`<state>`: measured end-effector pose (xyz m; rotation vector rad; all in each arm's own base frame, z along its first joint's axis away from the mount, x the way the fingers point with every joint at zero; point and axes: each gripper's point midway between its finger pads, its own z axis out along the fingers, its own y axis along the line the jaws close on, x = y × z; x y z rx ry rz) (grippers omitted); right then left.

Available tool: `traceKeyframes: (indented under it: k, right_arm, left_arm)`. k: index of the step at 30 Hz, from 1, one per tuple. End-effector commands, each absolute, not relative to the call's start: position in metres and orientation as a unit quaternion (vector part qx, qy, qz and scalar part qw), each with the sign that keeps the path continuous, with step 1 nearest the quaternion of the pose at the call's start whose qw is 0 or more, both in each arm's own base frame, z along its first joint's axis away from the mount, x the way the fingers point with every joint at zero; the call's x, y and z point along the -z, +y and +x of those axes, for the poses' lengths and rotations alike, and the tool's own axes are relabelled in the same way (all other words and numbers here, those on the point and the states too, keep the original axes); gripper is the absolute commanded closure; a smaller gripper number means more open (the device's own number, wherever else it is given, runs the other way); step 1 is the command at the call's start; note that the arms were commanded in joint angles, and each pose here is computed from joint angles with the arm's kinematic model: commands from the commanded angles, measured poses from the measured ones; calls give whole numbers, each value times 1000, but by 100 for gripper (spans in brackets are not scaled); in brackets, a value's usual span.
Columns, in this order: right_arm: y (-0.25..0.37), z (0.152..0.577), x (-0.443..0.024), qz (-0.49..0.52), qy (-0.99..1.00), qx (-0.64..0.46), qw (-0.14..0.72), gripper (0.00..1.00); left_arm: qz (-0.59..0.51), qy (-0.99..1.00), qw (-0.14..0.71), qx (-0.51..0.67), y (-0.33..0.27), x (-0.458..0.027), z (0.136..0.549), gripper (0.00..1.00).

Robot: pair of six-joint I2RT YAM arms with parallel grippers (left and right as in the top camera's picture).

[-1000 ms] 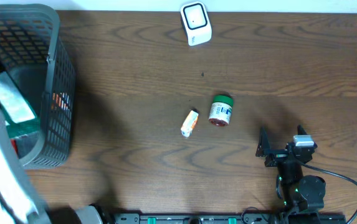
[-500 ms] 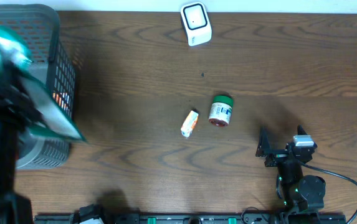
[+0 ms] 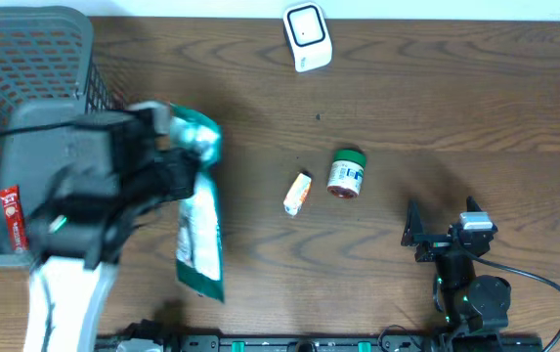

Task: Scan the item barcode
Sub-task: 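Carry the wipes packet out and lay it left of the jar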

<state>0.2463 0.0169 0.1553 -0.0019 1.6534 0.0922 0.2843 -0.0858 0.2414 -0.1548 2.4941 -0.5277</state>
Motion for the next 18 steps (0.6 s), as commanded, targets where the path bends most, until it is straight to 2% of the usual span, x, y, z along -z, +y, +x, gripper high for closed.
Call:
traceKeyframes:
  k: [1, 7, 14, 17, 18]
  right_arm:
    - [18, 246, -154, 2, 737, -46, 675, 1]
    - [18, 246, -154, 2, 737, -46, 675, 1]
    - [18, 246, -154, 3, 737, -46, 675, 1]
    - [18, 246, -154, 2, 737, -46, 675, 1]
    - [18, 246, -154, 2, 737, -46, 675, 1]
  left_arm:
    - [-66, 953, 257, 149, -101, -198, 301, 92]
    - [-50, 968, 231, 84, -126, -142, 333, 92]
    - [-36, 981, 179, 68, -151, -75, 348, 90]
    - [-28, 982, 175, 69, -160, -59, 354, 55]
    - [-26, 981, 176, 73, -162, -58, 355, 38]
